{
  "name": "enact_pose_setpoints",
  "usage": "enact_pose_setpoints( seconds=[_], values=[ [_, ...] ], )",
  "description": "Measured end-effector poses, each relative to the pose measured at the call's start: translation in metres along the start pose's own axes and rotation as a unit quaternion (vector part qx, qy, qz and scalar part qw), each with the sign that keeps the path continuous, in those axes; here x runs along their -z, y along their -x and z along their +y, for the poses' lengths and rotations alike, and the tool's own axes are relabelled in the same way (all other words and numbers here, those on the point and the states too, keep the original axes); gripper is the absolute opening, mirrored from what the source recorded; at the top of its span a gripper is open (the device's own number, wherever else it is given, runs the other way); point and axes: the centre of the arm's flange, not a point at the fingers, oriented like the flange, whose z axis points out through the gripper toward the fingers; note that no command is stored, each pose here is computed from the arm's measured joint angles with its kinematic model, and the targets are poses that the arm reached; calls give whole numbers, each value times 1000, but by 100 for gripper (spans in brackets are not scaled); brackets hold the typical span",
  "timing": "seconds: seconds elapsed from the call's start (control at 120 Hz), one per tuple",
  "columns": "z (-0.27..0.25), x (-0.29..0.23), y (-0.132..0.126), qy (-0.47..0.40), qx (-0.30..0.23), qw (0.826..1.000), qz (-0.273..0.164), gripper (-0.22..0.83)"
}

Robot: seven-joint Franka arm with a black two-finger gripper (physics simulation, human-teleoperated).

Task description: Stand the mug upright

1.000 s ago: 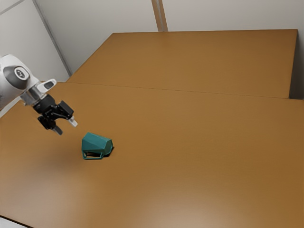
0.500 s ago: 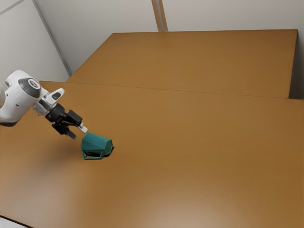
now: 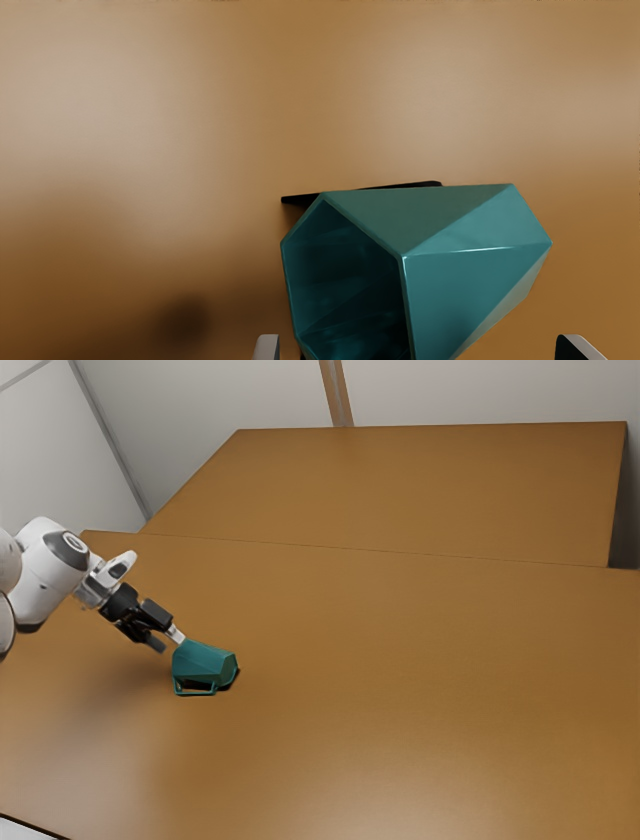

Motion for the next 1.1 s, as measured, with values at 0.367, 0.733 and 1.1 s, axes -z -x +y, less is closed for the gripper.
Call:
enact_pose_setpoints(
  seconds=[0.367,0.733,1.1],
  values=[
    [-5,-15,0,42,-16,998,36,62],
    [-12,-36,9,79,-13,996,48,62],
    [-13,-51,14,110,-7,992,58,62]
  ],
)
